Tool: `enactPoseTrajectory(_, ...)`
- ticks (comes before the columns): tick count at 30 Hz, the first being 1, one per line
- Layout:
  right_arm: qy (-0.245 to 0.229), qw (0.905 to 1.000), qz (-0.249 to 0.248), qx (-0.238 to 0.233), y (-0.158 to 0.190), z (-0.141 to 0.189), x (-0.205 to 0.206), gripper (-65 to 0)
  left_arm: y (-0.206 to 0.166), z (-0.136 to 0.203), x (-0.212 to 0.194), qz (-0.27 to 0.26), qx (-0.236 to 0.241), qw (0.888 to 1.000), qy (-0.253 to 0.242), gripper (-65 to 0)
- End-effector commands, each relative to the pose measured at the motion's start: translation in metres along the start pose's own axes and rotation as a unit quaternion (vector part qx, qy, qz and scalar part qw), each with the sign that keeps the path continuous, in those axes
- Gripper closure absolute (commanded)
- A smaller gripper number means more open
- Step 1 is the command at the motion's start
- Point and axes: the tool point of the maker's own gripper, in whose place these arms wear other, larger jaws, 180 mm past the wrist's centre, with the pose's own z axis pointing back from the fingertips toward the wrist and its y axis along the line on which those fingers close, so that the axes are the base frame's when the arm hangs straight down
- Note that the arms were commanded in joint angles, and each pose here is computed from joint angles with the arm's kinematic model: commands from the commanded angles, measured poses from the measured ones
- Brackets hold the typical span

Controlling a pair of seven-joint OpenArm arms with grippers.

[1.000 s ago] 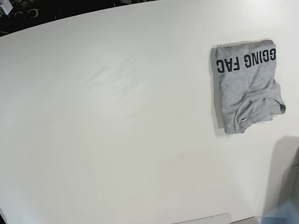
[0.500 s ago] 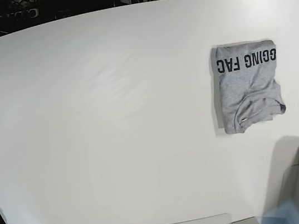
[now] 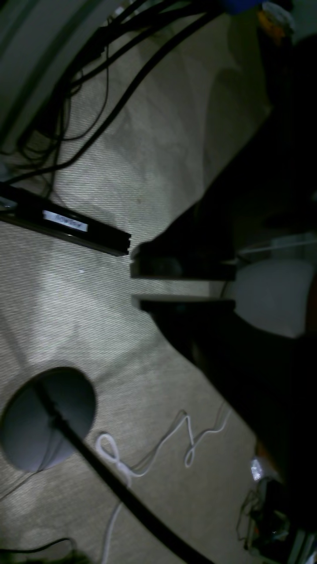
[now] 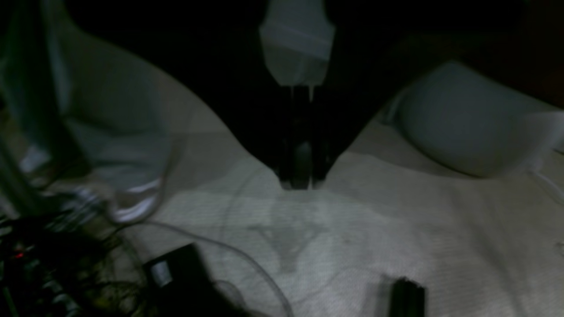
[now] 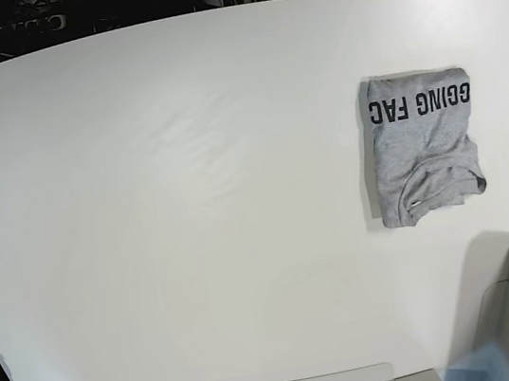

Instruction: Fold the T-shirt properly

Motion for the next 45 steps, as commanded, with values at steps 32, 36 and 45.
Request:
enactPoseTrajectory(32, -0.048, 0.9856, 0.154, 0.050, 0.046, -0.028, 0.086, 0.0, -0.032, -0.002, 0.043, 0.005, -0.023, 0.999, -0.031, -6.5)
enactPoseTrajectory(36, -0.039, 0.9845, 0.161, 0.059, 0.054, -0.029, 0.075, 0.0, -0.032, -0.001, 0.046, 0.004, -0.023, 0.999, -0.033, -6.5)
enactPoseTrajectory(45, 0.031, 0.9565, 0.273, 0.097, 0.065, -0.023, 0.013, 0.0, -0.032, -0.001, 0.048, 0.003, -0.023, 0.999, -0.034, -6.5)
